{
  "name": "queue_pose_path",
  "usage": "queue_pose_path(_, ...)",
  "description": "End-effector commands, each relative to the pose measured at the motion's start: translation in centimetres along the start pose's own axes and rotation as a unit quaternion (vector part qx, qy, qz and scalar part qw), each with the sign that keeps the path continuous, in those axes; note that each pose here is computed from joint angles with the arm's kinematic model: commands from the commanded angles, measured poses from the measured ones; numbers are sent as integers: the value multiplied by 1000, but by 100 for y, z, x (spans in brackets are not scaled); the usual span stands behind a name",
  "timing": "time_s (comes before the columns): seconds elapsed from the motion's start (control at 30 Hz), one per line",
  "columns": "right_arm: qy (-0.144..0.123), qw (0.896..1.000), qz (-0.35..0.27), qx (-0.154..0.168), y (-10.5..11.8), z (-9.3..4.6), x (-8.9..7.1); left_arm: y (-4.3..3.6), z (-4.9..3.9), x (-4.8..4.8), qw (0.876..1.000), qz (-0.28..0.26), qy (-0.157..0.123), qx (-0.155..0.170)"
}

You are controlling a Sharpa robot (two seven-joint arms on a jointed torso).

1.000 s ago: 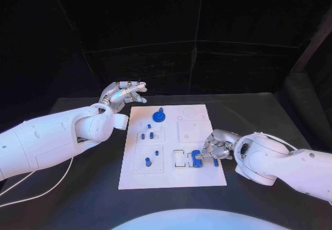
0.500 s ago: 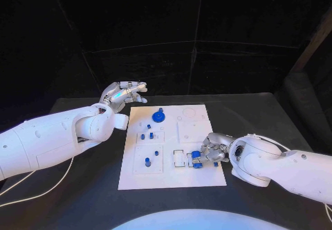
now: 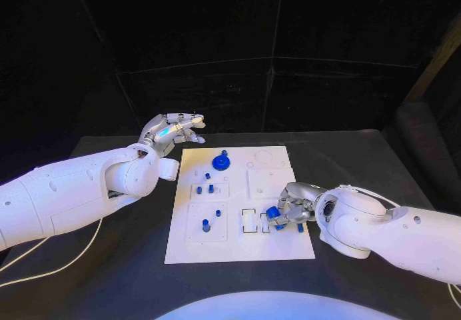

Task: Assemble the parts on the task board

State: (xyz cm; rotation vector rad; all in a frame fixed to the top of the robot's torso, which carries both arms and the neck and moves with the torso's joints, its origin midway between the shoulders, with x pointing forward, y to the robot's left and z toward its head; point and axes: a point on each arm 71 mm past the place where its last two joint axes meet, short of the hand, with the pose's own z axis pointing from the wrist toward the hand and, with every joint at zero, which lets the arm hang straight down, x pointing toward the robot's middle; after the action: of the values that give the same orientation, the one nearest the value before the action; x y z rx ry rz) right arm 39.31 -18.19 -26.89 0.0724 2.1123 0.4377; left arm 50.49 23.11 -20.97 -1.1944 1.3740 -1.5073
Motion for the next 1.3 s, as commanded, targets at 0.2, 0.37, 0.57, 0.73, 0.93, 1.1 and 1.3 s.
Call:
queue_pose_path(0.2, -3, 1000, -17, 16, -106, -53, 35, -12, 1, 16, 1000, 0, 7, 3)
queue_pose_path(0.37, -6, 999, 33, 23, -138, -92, 25, -11, 4, 15, 1000, 1, 7, 3)
queue_pose_path(0.57, -22, 996, 80, 20, -124, -119, 4, -7, 9, 29, 1000, 0, 9, 2)
queue_pose_path(0.73, -66, 991, 116, -1, -98, -138, -60, -7, 9, 31, 1000, 0, 9, 3)
queue_pose_path(0.93, -81, 988, 131, -24, -19, -165, -76, -9, 8, 28, 1000, 0, 8, 4)
queue_pose_path(1.1, -70, 988, 132, -38, 81, -155, -47, -8, 9, 34, 1000, 0, 9, 4)
queue_pose_path(1.3, -38, 991, 119, -42, 187, -100, 21, -8, 11, 35, 1000, 0, 9, 4)
